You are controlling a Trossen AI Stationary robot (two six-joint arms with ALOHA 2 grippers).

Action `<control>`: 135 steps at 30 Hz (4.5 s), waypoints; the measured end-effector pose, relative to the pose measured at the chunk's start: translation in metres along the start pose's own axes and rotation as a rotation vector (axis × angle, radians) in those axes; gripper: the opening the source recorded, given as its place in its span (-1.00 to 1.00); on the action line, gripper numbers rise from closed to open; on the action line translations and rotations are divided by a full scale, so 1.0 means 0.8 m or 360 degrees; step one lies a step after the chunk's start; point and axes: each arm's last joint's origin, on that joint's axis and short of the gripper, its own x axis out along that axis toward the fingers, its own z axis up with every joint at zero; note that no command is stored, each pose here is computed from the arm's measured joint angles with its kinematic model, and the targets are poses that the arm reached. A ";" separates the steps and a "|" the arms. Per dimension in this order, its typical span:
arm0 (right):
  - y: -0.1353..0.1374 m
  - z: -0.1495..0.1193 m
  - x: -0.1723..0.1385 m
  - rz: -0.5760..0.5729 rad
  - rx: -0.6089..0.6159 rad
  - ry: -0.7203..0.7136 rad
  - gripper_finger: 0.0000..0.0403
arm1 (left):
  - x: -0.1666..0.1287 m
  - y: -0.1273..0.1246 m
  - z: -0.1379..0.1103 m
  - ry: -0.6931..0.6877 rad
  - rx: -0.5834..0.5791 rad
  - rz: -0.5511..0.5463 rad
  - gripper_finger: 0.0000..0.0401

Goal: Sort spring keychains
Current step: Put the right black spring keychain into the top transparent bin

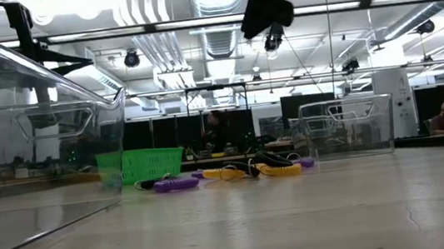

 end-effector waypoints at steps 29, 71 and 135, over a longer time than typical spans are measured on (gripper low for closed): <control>-0.002 -0.041 0.172 -0.0011 -0.0790 0.0681 -0.15 | 0.000 0.000 0.000 0.0006 -0.0001 0.0001 -1.00; -0.021 -0.050 0.199 0.0029 -0.0717 0.0753 -0.93 | 0.000 0.001 -0.001 0.0010 0.0009 0.0011 -1.00; -0.105 0.082 0.033 -0.0142 -0.0358 0.0661 -0.94 | 0.000 0.001 -0.001 0.0011 0.0013 0.0017 -1.00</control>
